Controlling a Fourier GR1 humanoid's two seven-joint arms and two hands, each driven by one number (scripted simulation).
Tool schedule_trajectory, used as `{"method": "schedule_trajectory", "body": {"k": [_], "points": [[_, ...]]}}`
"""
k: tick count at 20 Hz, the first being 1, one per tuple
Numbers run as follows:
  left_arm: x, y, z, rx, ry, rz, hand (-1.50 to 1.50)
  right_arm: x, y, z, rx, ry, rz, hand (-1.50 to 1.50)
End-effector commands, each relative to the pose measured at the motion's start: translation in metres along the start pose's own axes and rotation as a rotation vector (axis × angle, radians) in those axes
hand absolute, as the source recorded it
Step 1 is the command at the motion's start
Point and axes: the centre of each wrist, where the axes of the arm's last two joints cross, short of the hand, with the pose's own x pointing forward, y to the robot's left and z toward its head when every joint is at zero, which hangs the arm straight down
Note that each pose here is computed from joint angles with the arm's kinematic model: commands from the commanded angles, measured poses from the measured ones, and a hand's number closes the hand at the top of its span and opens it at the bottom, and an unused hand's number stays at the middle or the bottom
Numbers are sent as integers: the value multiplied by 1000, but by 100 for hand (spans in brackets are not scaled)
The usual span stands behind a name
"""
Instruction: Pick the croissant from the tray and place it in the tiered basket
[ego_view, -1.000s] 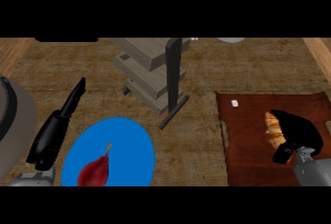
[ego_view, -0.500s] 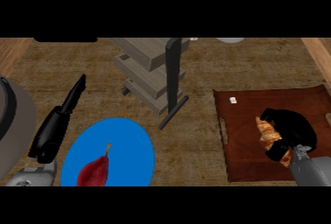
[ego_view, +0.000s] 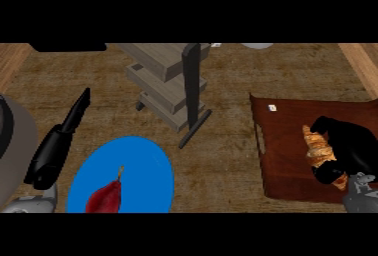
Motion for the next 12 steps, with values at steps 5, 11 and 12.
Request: {"method": "schedule_trajectory", "body": {"k": [5,11,12], "points": [[-15,9,12,38,50,-7,0,8,-83,75,-162,288,-102,150],[4,-6,2,21,20,-10,0,22,-132,136,-280,222,-449,150],[-5,8,9,0,32,-8,0,25,-139,147,-307,202,-456,150]]}}
